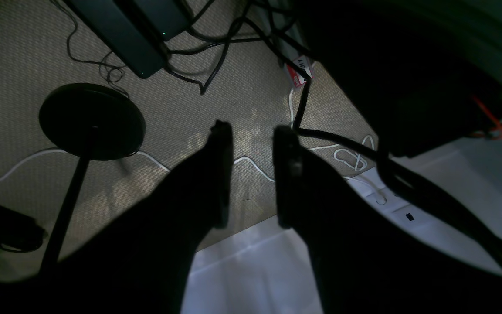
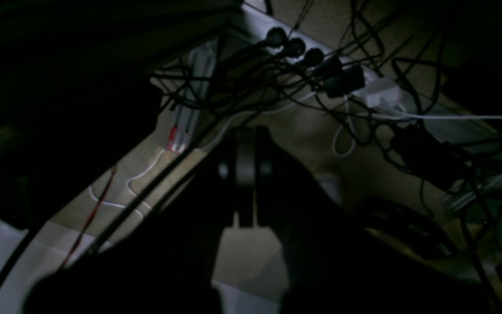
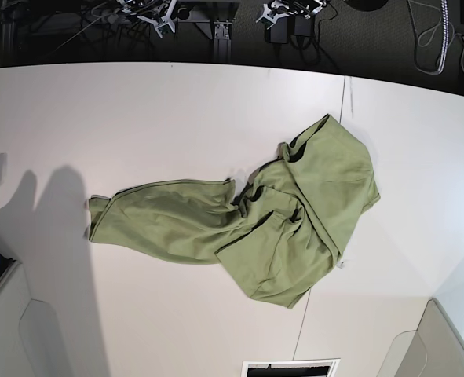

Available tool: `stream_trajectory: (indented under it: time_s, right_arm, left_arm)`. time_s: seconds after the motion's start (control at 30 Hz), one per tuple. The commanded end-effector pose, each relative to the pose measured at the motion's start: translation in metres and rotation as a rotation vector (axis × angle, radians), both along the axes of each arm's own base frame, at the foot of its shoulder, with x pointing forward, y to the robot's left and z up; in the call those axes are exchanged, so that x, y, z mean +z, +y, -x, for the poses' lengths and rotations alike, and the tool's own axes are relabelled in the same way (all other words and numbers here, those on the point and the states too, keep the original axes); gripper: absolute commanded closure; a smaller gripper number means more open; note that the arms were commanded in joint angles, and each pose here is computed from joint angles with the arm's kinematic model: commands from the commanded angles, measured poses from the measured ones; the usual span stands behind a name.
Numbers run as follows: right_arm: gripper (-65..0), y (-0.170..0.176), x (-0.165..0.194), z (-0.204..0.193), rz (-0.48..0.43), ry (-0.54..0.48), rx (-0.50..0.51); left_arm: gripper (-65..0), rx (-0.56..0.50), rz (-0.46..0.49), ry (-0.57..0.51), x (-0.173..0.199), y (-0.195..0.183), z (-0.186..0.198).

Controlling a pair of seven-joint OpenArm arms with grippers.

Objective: Layout the t-shirt on the table in an organized manner, then fold the t-shirt properly

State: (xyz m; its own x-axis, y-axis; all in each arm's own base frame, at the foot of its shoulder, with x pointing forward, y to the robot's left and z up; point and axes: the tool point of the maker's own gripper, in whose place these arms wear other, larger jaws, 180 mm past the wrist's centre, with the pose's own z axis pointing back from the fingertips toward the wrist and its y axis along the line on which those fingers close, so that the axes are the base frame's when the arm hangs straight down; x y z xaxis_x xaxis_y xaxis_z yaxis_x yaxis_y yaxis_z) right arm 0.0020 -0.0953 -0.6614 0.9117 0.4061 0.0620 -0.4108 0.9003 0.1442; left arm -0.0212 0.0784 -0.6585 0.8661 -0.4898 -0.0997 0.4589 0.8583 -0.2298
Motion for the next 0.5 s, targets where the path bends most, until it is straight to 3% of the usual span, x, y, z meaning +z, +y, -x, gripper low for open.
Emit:
stream_trajectory:
  time_s: [0.0,0.23,0.47]
  right_arm:
    - [0.0,0.0,0.0,-0.001,-0.009,-0.01,-0.004]
    - [0.0,0.0,0.0,0.002,-0.009,-0.006,-0.004]
    - [0.0,-0.006,0.005,0.03,-0.012,-0.006,0.0]
  left_arm:
    - [-19.1,0.003,0.017,0.001,0.001,-0.006,0.0]
    - [-19.1,0.005,0.03,0.01,0.002,-0.01,0.014]
    - [-19.1,-0.02,0.103,-0.039,0.009,-0.033,0.042]
